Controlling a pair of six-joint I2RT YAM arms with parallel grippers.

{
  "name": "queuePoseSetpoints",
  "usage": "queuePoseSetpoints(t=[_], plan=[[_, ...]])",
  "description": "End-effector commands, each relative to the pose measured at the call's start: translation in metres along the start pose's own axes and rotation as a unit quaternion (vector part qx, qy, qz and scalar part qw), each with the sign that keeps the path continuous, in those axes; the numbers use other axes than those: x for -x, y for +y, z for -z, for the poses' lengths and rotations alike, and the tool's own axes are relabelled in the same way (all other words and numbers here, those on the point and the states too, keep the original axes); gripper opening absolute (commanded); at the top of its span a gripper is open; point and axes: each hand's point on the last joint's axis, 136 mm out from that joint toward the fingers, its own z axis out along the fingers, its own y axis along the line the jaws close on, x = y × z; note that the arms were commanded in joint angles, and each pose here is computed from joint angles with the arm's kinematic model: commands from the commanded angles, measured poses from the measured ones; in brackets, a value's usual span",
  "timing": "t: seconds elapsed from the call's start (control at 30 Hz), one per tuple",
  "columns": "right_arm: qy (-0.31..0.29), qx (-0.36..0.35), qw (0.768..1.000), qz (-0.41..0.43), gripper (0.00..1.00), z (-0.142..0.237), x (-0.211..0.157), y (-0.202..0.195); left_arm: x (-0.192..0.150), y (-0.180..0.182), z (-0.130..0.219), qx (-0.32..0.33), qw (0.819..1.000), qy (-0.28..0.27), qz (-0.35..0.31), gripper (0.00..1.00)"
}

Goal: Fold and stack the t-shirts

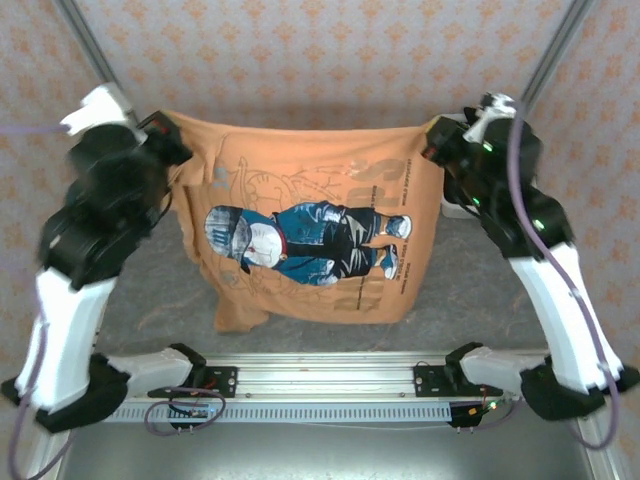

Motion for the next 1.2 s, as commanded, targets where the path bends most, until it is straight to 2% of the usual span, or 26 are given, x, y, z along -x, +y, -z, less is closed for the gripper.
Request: queuePoseSetpoints(t=[0.0, 0.1, 0.13, 0.17, 0.2, 0.23, 0.27, 0.4, 0.47, 0.57, 0.63, 0.67, 0.83, 1.03, 1.17], plan=[[0.026, -0.063, 0.997, -0.022, 0.0, -0.082, -0.022, -0.037, -0.052, 0.026, -0.096, 0.088, 0.994, 0.071, -0.008, 0.0], [0.094, -0.124, 0.987, -0.036, 0.0, -0.158, -0.051, -0.076, -0.096, 0.041, -0.186, 0.111, 0.982, 0.15, 0.006, 0.0], [0.127, -0.139, 0.981, -0.038, 0.18, -0.179, -0.063, -0.087, -0.114, 0.044, -0.213, 0.113, 0.975, 0.19, 0.007, 0.15], [0.164, -0.163, 0.972, -0.041, 0.39, -0.2, -0.078, -0.102, -0.138, 0.051, -0.238, 0.126, 0.964, 0.234, 0.004, 0.42], [0.188, -0.179, 0.965, -0.038, 0.52, -0.211, -0.088, -0.11, -0.152, 0.056, -0.249, 0.139, 0.955, 0.261, -0.001, 0.59], [0.207, -0.191, 0.959, -0.031, 0.59, -0.219, -0.095, -0.115, -0.162, 0.061, -0.255, 0.151, 0.948, 0.279, -0.011, 0.68], [0.217, -0.195, 0.956, -0.027, 0.63, -0.224, -0.099, -0.117, -0.17, 0.066, -0.256, 0.162, 0.943, 0.292, -0.018, 0.72], [0.235, -0.193, 0.952, -0.022, 0.66, -0.221, -0.117, -0.118, -0.193, 0.086, -0.23, 0.218, 0.912, 0.337, -0.082, 0.75], [0.249, -0.197, 0.948, -0.022, 0.67, -0.206, -0.135, -0.12, -0.208, 0.09, -0.212, 0.22, 0.902, 0.353, -0.112, 0.75], [0.279, -0.204, 0.938, -0.025, 0.67, -0.178, -0.174, -0.126, -0.235, 0.113, -0.175, 0.204, 0.905, 0.367, -0.074, 0.75], [0.304, -0.207, 0.93, -0.032, 0.66, -0.155, -0.206, -0.129, -0.262, 0.143, -0.145, 0.231, 0.882, 0.406, -0.063, 0.74], [0.317, -0.208, 0.925, -0.038, 0.64, -0.142, -0.223, -0.13, -0.281, 0.158, -0.131, 0.239, 0.868, 0.432, -0.057, 0.72], [0.371, -0.201, 0.904, -0.068, 0.45, -0.088, -0.299, -0.126, -0.353, 0.2, -0.085, 0.247, 0.825, 0.507, -0.032, 0.62], [0.436, -0.217, 0.869, -0.094, 0.38, -0.061, -0.379, -0.132, -0.401, 0.237, -0.065, 0.275, 0.788, 0.549, -0.041, 0.53], [0.447, -0.262, 0.851, -0.081, 0.38, -0.064, -0.399, -0.161, -0.426, 0.247, -0.065, 0.275, 0.776, 0.567, -0.037, 0.49]])
